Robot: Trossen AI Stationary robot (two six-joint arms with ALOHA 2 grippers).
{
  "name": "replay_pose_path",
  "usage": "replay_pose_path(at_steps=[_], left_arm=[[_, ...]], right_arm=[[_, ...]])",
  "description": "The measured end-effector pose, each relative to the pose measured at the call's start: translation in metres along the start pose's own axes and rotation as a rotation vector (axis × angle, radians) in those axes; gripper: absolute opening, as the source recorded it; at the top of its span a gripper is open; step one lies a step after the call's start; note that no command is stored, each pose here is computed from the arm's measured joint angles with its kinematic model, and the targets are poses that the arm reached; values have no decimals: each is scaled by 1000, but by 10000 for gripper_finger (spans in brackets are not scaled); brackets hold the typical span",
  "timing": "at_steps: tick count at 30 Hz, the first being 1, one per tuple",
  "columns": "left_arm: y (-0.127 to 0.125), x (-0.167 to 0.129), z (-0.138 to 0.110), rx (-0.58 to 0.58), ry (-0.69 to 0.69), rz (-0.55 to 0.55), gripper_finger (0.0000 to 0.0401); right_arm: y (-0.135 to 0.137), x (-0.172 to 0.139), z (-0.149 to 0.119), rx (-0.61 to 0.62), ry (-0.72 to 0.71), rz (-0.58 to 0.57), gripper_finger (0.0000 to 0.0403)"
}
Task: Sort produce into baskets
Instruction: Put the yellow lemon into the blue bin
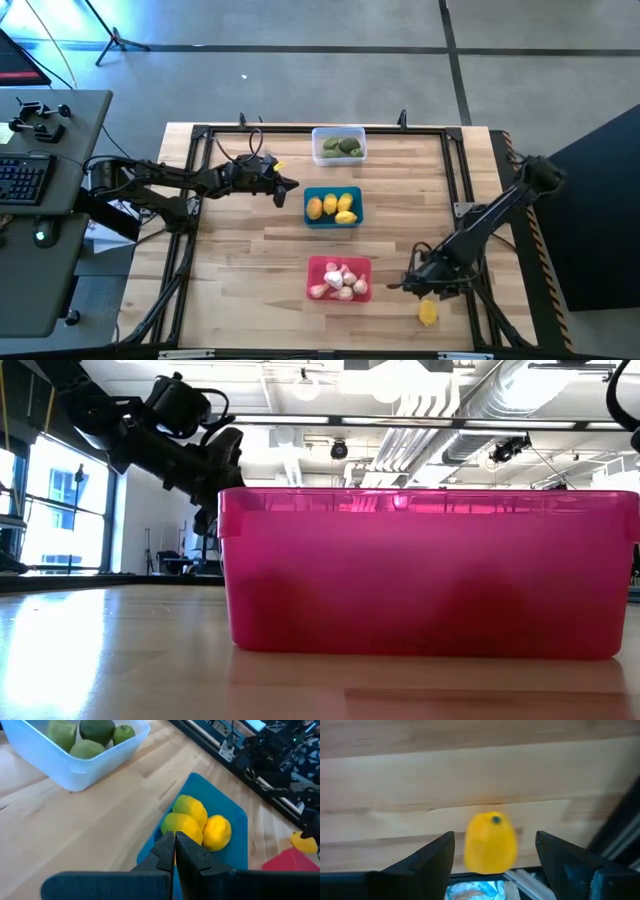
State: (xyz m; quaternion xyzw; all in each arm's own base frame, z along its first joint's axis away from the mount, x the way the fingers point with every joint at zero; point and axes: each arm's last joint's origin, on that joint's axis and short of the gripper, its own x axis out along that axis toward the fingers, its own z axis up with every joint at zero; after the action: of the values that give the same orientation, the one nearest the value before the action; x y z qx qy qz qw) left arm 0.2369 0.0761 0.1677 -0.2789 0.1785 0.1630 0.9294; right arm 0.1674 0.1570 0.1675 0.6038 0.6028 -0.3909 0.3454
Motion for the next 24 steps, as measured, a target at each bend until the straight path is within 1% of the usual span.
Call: replay_pose_path(at_steps=[3,6,9,13,16,22,24], left_arm=[[1,0,-3,-3,36,3,0],[2,0,-6,1,69,8,0],[3,0,-8,12,98,9,0],[3,0,-9,14,112,-8,0],[3,0,-9,15,113,-9,0],[3,0,-9,14,117,-6,0],[3,0,-9,17,117,-6,0]], right_arm=[[9,10,-5,-20,46,20,270],[15,20,-6,-23,63,27,270],[17,28,-3,7,57,-16,270],[18,35,-1,17,43,-35,269],[21,33,-5,11,55,-29,267],[30,19,-23,-2,76,-21,266],[31,14,-28,-26,78,-19,266]])
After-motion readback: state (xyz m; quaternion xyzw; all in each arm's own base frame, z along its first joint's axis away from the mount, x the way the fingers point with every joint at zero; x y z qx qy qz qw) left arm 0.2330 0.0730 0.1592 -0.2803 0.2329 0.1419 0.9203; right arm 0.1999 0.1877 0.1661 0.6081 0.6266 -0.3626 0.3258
